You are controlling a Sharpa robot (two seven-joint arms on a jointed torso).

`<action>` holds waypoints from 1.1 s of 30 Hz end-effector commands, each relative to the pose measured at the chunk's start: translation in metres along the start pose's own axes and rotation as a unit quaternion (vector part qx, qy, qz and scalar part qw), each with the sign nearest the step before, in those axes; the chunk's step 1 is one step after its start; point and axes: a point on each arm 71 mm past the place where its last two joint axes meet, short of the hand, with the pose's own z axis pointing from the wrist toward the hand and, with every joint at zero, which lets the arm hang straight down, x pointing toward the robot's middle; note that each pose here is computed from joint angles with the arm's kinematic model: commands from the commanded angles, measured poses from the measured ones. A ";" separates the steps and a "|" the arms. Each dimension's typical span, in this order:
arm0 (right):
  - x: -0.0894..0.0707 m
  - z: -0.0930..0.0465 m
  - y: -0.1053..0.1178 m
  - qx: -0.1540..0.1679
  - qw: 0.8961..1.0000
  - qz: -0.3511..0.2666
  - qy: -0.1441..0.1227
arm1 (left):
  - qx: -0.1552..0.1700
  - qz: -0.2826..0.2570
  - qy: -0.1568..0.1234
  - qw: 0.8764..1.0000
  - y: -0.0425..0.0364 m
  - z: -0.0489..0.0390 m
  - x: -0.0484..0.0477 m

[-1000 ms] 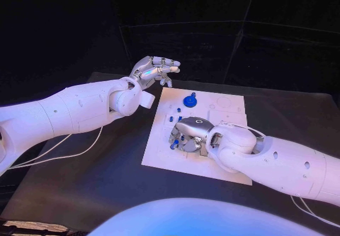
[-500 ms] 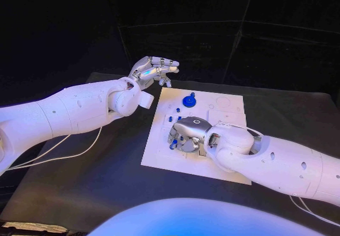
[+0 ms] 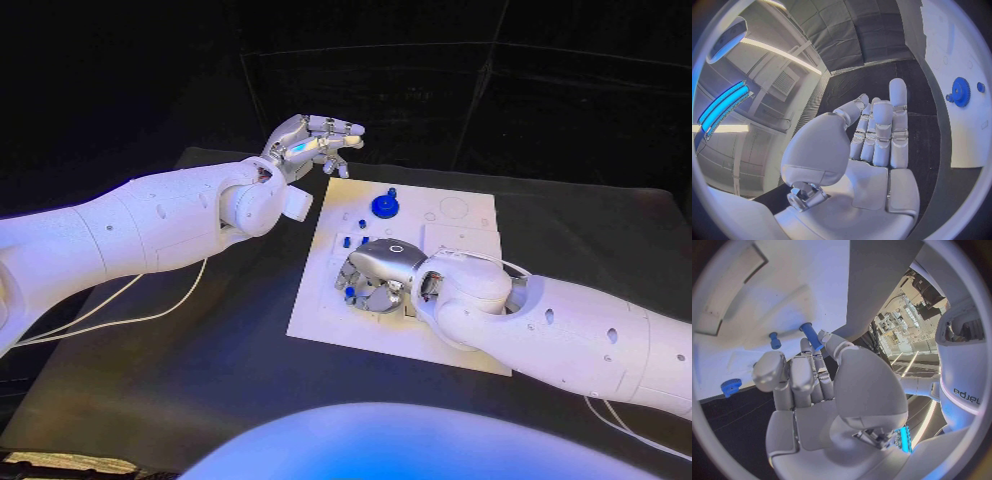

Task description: Assemble the parts on the task board

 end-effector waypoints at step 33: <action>-0.059 -0.111 -0.082 0.133 0.962 0.188 -0.144 | -0.001 -0.001 -0.001 1.000 -0.0026 -0.0046 -0.0063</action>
